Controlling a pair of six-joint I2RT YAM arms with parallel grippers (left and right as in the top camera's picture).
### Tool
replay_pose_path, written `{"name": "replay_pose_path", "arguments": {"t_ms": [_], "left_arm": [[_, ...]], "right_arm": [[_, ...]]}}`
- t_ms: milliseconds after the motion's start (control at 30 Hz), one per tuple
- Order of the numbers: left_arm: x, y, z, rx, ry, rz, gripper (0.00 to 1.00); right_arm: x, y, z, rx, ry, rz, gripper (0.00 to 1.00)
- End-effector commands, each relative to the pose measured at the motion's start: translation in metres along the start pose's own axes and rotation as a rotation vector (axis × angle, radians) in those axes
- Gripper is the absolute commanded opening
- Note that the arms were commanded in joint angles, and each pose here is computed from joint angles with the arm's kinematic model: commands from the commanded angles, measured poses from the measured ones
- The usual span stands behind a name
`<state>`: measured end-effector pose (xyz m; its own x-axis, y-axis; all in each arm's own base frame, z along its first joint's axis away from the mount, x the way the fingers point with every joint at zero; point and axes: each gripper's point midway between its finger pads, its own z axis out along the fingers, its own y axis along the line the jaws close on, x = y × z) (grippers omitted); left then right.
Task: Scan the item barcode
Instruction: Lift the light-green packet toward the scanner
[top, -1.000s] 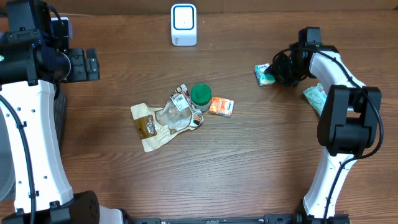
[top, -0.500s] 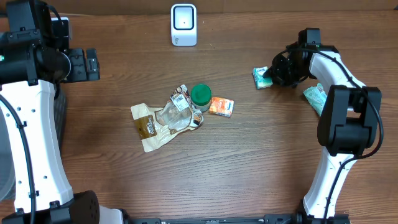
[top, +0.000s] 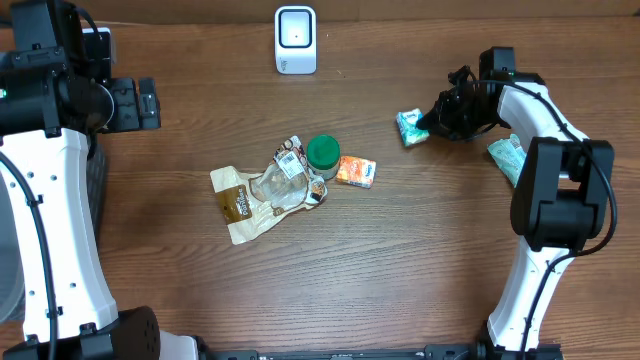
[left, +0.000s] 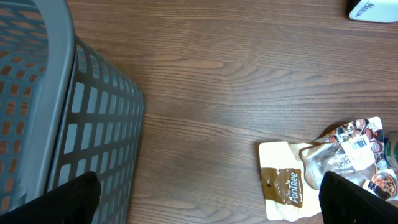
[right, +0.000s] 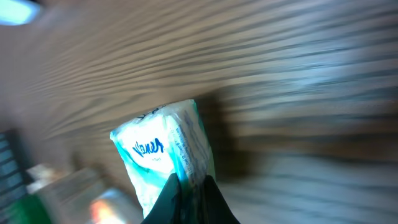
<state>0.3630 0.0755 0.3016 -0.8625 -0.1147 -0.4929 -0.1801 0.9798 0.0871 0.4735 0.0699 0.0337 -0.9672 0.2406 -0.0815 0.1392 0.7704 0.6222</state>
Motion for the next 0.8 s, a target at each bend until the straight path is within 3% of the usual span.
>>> {"name": "replay_pose_path", "arguments": {"t_ms": [0,133,500,767], "left_arm": [[-0.002,0.004,-0.005,-0.008,-0.018,0.006,0.99],[-0.002,0.004,-0.005,-0.008,-0.018,0.006,1.0],[-0.002,0.004,-0.005,-0.008,-0.018,0.006,1.0],[-0.002,0.004,-0.005,-0.008,-0.018,0.007,1.0]], "right_arm": [[-0.001,0.082,-0.054,-0.285,-0.047,-0.126,0.04],[0.013,0.132,-0.087,-0.521,-0.01,-0.142,0.04],[0.038,0.183,-0.135,-0.91,0.146,-0.098,0.04],[0.039,0.184,-0.138,-0.907,0.248,0.091,0.04]]}}
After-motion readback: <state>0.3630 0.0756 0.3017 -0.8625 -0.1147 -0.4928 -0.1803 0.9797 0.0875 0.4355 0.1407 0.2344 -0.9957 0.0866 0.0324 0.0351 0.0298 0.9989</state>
